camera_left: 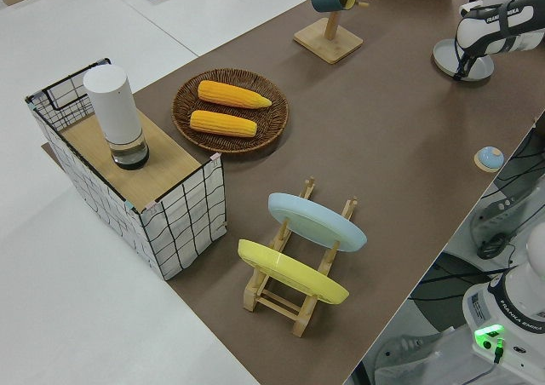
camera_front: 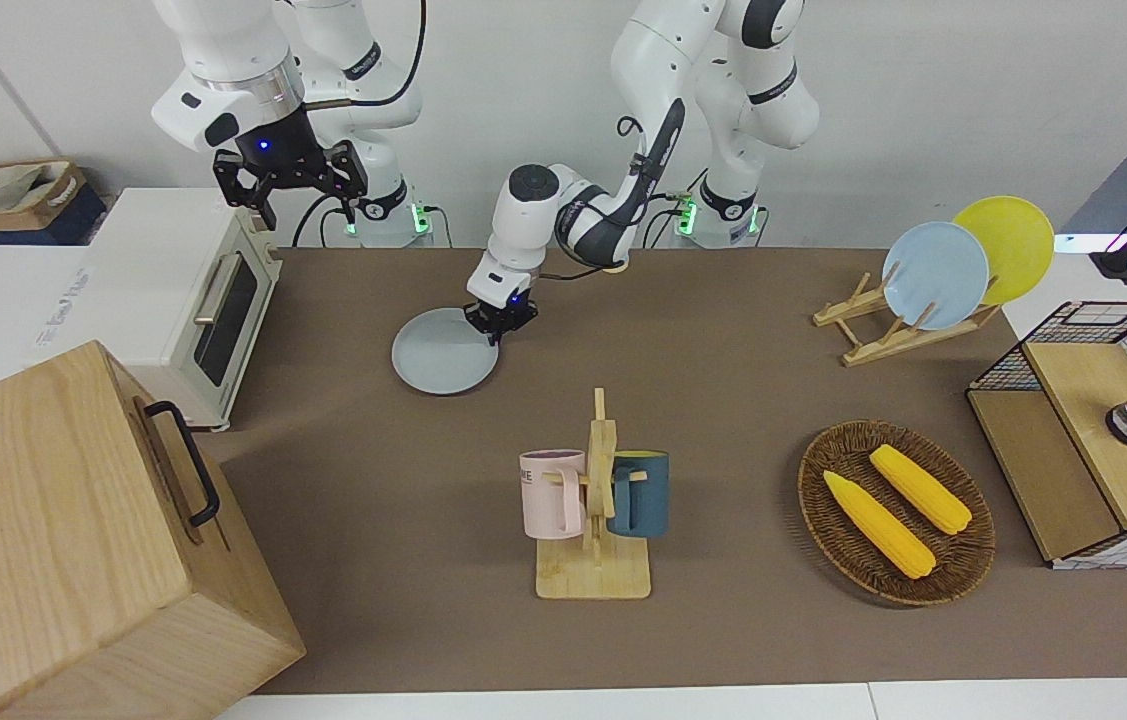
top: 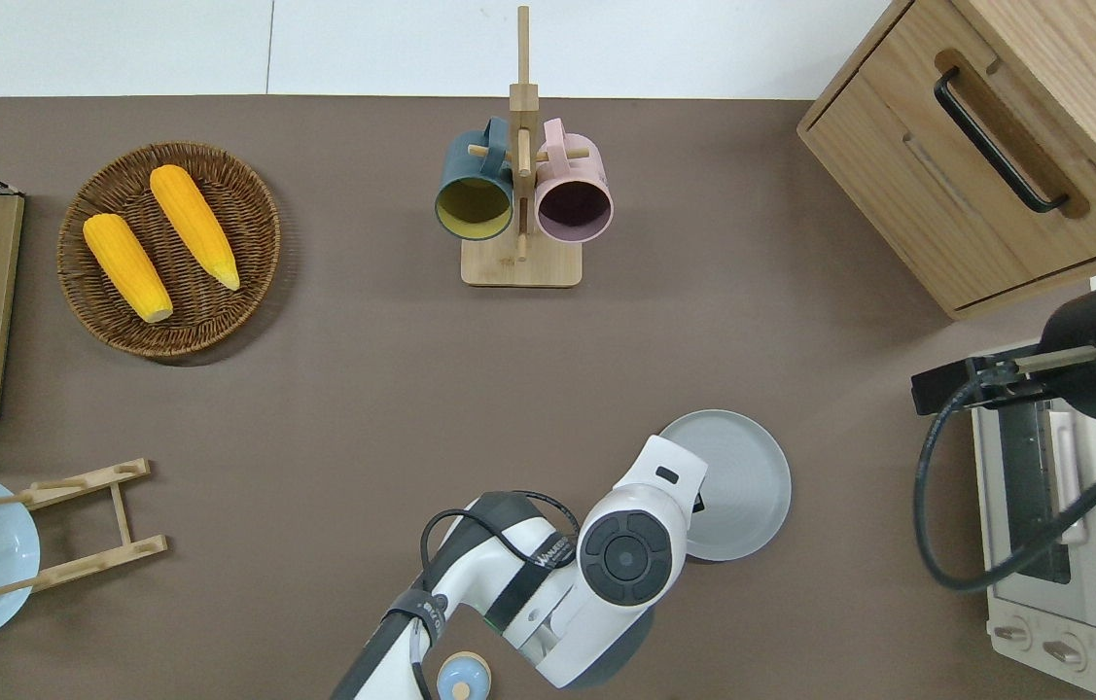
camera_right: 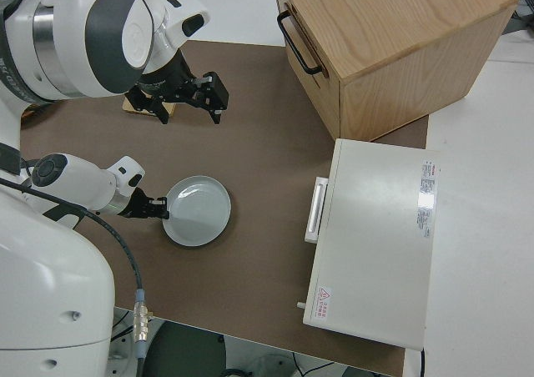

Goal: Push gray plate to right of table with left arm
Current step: 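Push the gray plate with the left gripper toward the toaster oven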

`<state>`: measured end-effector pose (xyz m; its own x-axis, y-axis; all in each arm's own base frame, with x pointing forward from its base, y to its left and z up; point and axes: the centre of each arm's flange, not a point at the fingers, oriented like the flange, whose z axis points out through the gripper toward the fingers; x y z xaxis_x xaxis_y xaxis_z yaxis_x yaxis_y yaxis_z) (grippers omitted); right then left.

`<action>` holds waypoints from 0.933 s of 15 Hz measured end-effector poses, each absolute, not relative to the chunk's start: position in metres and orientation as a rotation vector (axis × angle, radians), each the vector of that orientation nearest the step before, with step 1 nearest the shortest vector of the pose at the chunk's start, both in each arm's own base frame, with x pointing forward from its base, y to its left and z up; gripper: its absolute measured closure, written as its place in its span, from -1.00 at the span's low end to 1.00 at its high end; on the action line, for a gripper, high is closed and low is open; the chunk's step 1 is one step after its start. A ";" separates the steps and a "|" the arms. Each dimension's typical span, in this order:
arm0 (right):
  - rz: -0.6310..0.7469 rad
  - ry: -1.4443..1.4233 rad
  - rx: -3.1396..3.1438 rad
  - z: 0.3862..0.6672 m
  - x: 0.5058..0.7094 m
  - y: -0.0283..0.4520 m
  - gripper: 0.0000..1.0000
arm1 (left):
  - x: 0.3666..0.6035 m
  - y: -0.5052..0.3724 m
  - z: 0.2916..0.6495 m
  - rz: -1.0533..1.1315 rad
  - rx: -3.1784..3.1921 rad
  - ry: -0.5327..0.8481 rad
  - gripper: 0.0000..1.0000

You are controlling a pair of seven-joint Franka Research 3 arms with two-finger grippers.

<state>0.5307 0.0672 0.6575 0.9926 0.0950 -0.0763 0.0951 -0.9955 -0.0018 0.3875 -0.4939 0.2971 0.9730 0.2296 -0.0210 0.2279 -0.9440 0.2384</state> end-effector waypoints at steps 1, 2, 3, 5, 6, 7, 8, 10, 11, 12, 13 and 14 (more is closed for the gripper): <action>-0.120 0.149 3.134 0.657 0.531 0.067 -0.97 | 0.387 -0.500 0.297 0.022 2.881 0.344 0.93; -0.120 0.150 3.134 0.657 0.531 0.067 -0.97 | 0.386 -0.505 0.297 0.033 2.883 0.348 0.93; -0.120 0.150 3.134 0.657 0.531 0.067 -0.97 | 0.386 -0.508 0.297 0.041 2.885 0.350 0.91; -0.120 0.150 3.134 0.657 0.531 0.067 -0.97 | 0.387 -0.509 0.296 0.045 2.886 0.351 0.86; -0.120 0.150 3.134 0.657 0.531 0.067 -0.97 | 0.389 -0.509 0.294 0.044 2.889 0.354 0.70; -0.120 0.150 3.134 0.657 0.531 0.067 -0.97 | 0.390 -0.509 0.294 0.045 2.888 0.357 0.51; -0.120 0.150 3.134 0.657 0.531 0.067 -0.97 | 0.391 -0.509 0.295 0.048 2.886 0.358 0.30; -0.120 0.150 3.134 0.657 0.531 0.067 -0.97 | 0.397 -0.505 0.296 0.054 2.890 0.362 -0.11; -0.120 0.149 3.134 0.657 0.531 0.067 -0.97 | 0.401 -0.502 0.297 0.059 2.893 0.357 -0.27; -0.120 0.150 3.134 0.657 0.531 0.067 -0.97 | 0.406 -0.497 0.299 0.061 2.900 0.342 -0.47; -0.120 0.150 3.134 0.657 0.531 0.067 -0.97 | 0.413 -0.489 0.302 0.059 2.913 0.320 -0.68; -0.120 0.150 3.134 0.657 0.531 0.067 -0.97 | 0.422 -0.480 0.305 0.054 2.925 0.297 -0.89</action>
<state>0.5307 0.0672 0.6575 0.9925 0.0950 -0.0763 0.0951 -0.9955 -0.0018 0.4217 -0.4799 0.3054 0.9791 0.2029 0.0161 0.1955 -0.9597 0.2019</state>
